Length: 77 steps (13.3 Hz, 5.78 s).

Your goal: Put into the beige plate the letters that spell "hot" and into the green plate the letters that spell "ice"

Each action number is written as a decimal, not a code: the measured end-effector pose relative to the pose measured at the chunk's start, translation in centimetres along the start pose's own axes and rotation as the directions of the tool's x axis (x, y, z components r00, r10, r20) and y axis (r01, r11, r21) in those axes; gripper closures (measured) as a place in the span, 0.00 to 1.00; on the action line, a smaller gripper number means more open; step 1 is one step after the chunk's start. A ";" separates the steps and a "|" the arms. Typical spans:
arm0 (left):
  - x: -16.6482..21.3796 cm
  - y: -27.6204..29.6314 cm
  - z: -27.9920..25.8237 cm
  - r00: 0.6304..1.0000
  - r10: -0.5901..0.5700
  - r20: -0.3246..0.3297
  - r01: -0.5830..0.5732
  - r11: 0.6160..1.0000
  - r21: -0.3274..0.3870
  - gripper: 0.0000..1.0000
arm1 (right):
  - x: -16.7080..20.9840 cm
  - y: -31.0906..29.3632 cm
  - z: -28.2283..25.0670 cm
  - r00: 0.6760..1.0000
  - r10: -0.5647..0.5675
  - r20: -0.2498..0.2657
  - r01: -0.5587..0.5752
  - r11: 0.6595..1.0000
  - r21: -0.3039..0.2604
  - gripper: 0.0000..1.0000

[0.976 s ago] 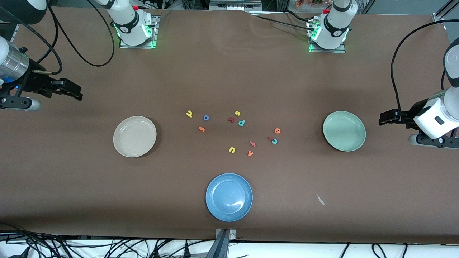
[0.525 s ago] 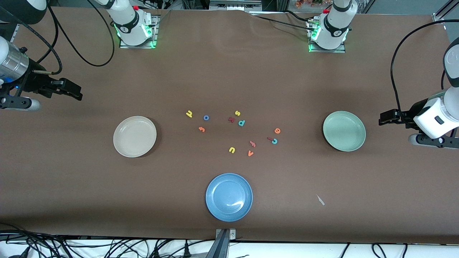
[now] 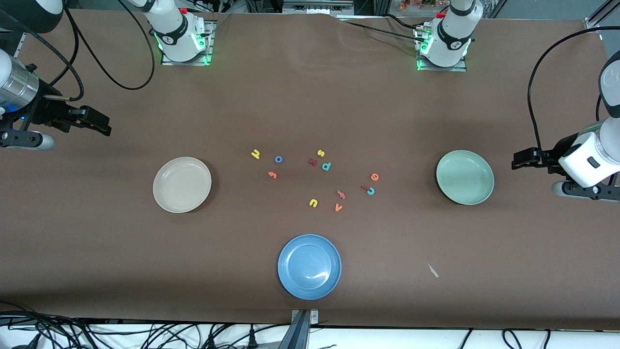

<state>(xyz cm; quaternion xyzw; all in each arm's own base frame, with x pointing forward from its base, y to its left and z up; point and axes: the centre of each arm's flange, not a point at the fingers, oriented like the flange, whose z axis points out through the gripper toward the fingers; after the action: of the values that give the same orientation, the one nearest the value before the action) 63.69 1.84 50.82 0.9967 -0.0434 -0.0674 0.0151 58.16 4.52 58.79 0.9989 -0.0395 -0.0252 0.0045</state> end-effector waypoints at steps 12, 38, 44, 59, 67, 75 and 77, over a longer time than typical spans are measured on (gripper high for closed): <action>0.0 0.1 0.0 1.000 0.001 0.000 -0.001 1.000 0.000 0.06 | 0.0 0.0 0.0 1.000 0.000 0.001 0.000 1.000 0.000 0.00; 0.0 0.1 0.0 1.000 0.001 0.000 -0.001 1.000 0.000 0.06 | 0.0 0.0 0.0 1.000 0.000 0.001 0.000 1.000 0.000 0.00; 0.3 2.6 0.6 0.999 -0.036 0.011 0.036 0.999 -0.004 0.00 | 0.0 0.1 0.0 1.000 0.002 0.002 -0.002 1.000 0.001 0.00; 0.7 20.9 18.8 0.895 -0.445 -0.019 0.441 0.892 -0.104 0.01 | 0.0 -3.5 1.0 0.999 -0.041 0.011 0.041 0.999 0.022 0.00; 0.7 25.6 29.6 0.808 -0.589 0.010 0.586 0.801 -0.120 0.05 | 2.5 -13.6 6.8 1.000 0.003 -0.016 -0.001 0.994 0.110 0.00; 1.3 26.5 32.3 0.773 -0.634 0.016 0.630 0.765 -0.133 0.17 | 4.3 -24.1 20.7 0.989 0.138 -0.047 -0.137 0.990 0.011 0.00; 1.0 27.0 32.8 0.779 -0.627 0.022 0.624 0.771 -0.123 0.19 | 4.0 -26.5 24.0 0.978 0.202 -0.050 -0.202 0.979 0.000 0.00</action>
<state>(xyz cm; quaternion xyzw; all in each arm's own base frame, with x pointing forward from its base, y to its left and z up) 57.94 -25.96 19.19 0.9521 0.2947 -0.0611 0.0541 62.98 30.45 34.33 0.9900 -0.1404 0.0003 0.0107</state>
